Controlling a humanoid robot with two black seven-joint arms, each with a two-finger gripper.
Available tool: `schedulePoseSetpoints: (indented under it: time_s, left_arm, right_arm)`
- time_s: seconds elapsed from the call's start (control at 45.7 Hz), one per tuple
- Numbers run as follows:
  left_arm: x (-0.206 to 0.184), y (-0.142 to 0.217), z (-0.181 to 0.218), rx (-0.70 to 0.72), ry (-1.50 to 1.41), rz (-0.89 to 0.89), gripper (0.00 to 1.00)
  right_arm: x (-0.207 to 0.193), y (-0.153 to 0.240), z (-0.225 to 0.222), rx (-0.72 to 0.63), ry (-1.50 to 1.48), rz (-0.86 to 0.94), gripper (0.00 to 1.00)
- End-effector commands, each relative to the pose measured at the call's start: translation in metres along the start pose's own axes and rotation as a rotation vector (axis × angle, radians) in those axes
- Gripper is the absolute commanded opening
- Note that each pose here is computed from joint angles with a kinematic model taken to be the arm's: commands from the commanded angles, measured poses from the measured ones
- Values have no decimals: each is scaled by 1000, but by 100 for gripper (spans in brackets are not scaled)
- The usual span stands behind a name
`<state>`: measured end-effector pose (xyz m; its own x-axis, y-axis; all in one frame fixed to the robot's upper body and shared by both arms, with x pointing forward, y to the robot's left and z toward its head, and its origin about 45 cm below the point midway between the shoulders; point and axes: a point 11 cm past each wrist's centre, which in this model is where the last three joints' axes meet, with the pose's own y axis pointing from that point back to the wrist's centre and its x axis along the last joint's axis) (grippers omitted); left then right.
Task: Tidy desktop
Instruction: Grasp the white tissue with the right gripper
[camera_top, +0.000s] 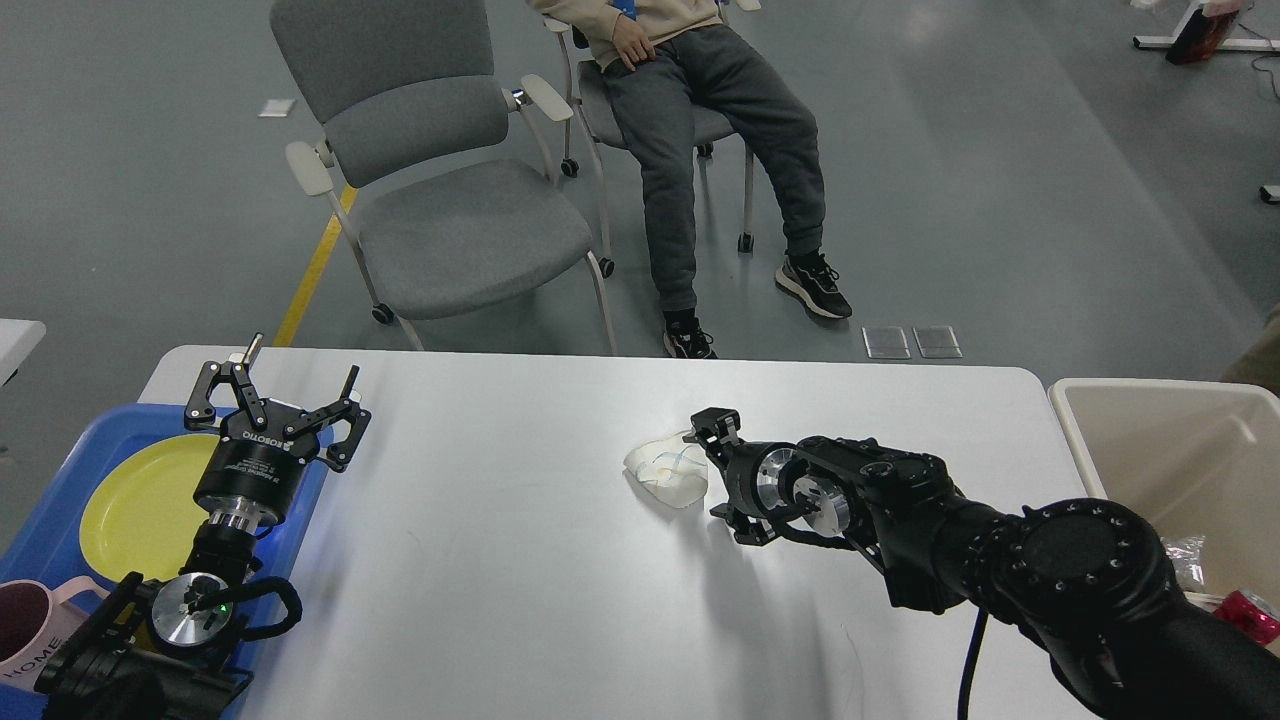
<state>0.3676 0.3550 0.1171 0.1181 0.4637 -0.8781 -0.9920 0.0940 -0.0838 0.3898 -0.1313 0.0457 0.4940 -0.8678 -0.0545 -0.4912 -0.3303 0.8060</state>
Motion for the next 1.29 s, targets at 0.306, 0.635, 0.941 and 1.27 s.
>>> schedulePoseSetpoints:
  time_s: [0.306, 0.635, 0.941, 1.27]
  left_arm:
    - [0, 0, 0, 0, 0, -1, 96]
    - [0, 0, 0, 0, 0, -1, 96]
    - [0, 0, 0, 0, 0, -1, 96]
    - [0, 0, 0, -1, 0, 2, 96]
  right_arm:
    - [-4, -1, 2, 1, -9, -16, 65]
    - [-10, -1, 2, 0, -18, -42, 47]
    - [-17, -2, 2, 1, -23, -58, 12]
    - [-13, -1, 2, -3, -26, -49, 0]
